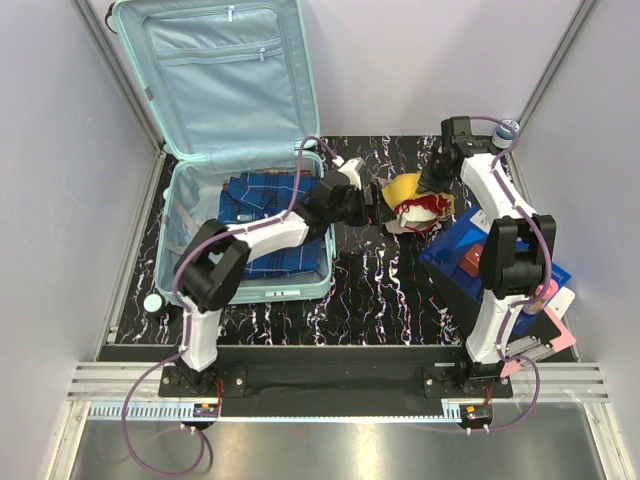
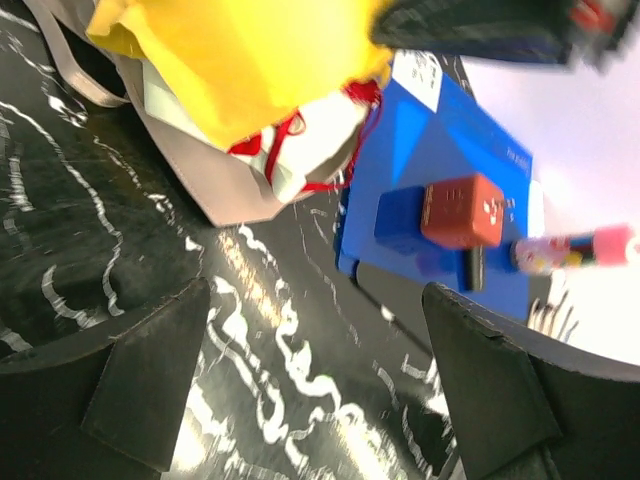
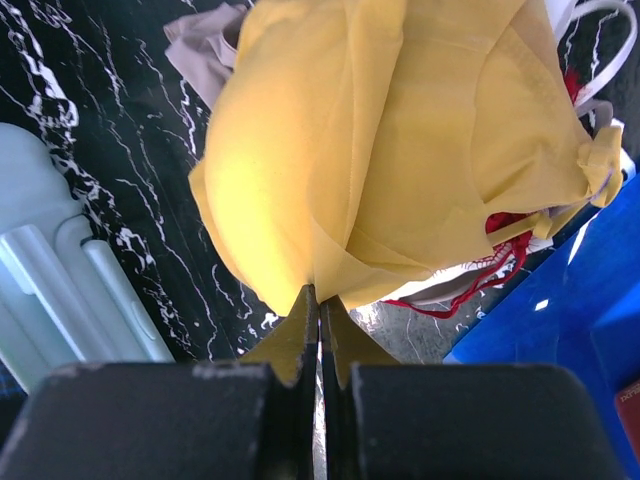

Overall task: Pack the luggage
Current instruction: Pick up the clothes at the center of the board.

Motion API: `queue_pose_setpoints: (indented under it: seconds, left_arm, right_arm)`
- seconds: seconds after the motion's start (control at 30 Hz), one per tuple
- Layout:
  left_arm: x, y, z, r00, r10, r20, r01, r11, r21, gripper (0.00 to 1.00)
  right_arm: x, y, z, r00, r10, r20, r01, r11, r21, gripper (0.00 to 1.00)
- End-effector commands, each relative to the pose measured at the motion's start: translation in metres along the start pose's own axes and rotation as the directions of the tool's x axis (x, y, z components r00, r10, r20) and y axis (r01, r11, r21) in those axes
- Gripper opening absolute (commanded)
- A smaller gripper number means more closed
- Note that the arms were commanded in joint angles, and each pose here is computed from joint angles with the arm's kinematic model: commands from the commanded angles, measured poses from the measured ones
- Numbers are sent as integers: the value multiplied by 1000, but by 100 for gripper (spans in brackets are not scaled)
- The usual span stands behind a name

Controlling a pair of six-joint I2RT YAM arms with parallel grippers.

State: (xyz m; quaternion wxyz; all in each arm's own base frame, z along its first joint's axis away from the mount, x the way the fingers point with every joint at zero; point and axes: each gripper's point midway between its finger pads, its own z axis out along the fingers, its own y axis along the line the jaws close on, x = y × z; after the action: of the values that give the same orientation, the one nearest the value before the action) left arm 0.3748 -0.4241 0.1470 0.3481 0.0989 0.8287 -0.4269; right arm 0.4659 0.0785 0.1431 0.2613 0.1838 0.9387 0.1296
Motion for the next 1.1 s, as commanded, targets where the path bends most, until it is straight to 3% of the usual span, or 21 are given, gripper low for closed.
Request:
queue_pose_setpoints:
  seconds: [0.0,0.2,0.3,0.6,1.07]
  left_arm:
    - [-54,-40,16,977,-163,140,141,978,153,93]
    - [-64,-22,46,894,-408,186,379,909,174,98]
    - [-64,-14,59,862,-471,185,444,880,170,99]
    - [-47,10,77,829,-542,138,535,840,85,98]
    - [-38,14,89,787,-608,104,599,794,101,99]
  right_arm:
    - [-9,11,-11,999,4,43,-2,998,-61,0]
    - [3,12,-8,1000,8,15,-7,996,-89,0]
    - [7,12,-8,1000,13,12,-11,995,-96,0]
    - [10,17,-14,999,27,17,-24,991,-132,0]
    - [13,17,-14,1000,31,7,-30,990,-140,0]
